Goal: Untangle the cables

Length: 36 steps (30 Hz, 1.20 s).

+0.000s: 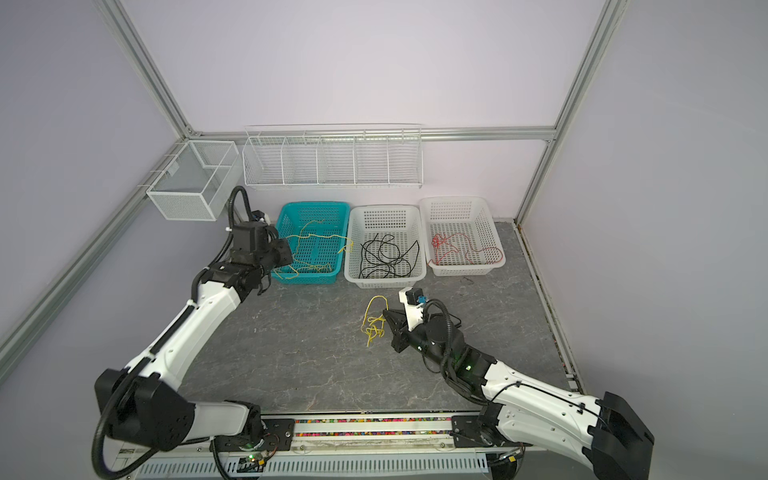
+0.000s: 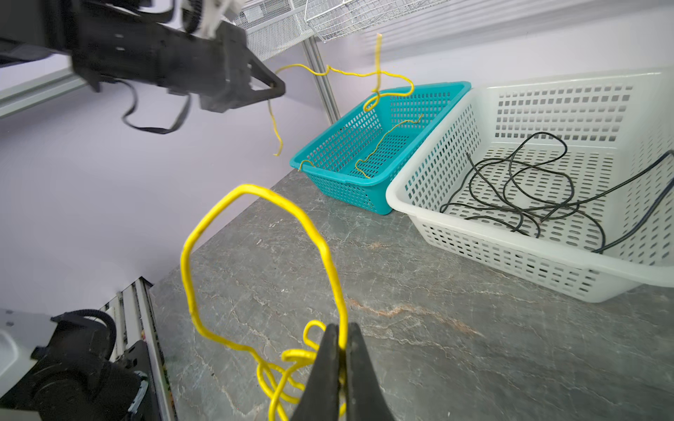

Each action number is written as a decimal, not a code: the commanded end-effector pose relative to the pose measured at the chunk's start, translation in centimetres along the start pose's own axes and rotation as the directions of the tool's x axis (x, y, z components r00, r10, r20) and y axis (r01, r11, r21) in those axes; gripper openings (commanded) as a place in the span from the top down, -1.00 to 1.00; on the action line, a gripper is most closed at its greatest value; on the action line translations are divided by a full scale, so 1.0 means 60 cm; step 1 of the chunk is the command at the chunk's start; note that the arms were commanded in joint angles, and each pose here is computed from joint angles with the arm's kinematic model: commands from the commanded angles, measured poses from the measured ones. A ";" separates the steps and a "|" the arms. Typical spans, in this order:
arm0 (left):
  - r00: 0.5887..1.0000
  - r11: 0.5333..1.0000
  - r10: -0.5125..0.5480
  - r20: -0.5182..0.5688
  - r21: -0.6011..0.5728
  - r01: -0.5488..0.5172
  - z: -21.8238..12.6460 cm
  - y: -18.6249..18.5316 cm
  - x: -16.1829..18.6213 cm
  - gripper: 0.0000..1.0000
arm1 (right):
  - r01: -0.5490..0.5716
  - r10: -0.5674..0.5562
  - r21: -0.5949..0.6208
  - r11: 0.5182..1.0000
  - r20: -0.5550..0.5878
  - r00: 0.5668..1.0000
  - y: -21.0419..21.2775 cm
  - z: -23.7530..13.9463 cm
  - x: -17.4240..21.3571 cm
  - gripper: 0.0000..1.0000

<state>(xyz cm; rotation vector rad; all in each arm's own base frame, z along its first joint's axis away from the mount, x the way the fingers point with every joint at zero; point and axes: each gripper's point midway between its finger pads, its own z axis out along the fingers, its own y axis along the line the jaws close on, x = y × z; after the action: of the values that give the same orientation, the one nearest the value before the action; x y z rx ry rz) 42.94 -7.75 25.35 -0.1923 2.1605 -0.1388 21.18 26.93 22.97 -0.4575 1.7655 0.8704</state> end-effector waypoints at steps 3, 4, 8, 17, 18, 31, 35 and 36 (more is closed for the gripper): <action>0.999 0.997 -0.052 0.015 -0.058 0.053 0.068 0.012 -0.048 1.00 | 0.080 -0.080 -0.042 0.996 0.005 0.997 0.031 -0.042 -0.038 0.86; 0.998 0.996 -0.061 0.000 -0.064 0.061 0.082 0.014 -0.046 1.00 | 0.089 -0.089 -0.051 0.995 0.006 0.996 0.036 -0.047 -0.042 0.86; 0.997 0.988 -0.070 -0.035 -0.143 0.065 0.128 0.034 -0.034 1.00 | 0.114 -0.114 -0.092 0.989 0.001 0.993 0.058 -0.063 -0.049 0.86; 0.993 0.960 -0.095 -0.065 -0.269 0.074 0.139 0.071 -0.021 -0.21 | 0.141 -0.143 -0.090 0.986 -0.015 0.990 0.073 -0.063 -0.058 0.86; 0.994 0.961 -0.102 -0.044 -0.261 0.087 0.125 0.069 -0.032 -0.43 | 0.136 -0.137 -0.082 0.987 -0.013 0.990 0.072 -0.062 -0.061 0.86; 0.948 0.933 -0.282 0.146 0.272 0.236 -0.154 -0.039 -0.008 -0.55 | 0.029 -0.030 -0.020 0.999 -0.037 0.999 0.086 -0.010 -0.130 0.86; 0.935 0.853 -0.344 0.088 0.445 0.272 -0.212 -0.076 0.086 -0.49 | -0.054 0.054 -0.018 0.998 -0.001 0.999 0.090 0.001 -0.166 0.86; 0.932 0.824 -0.355 0.072 0.495 0.275 -0.223 -0.087 0.110 -0.47 | -0.089 0.089 -0.025 0.996 0.009 0.996 0.090 0.002 -0.172 0.86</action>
<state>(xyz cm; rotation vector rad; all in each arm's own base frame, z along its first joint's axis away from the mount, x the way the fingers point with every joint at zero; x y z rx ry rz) 30.84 -11.64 30.36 -0.2523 1.8516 -0.6363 20.90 29.53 32.39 -0.4913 1.7934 0.8674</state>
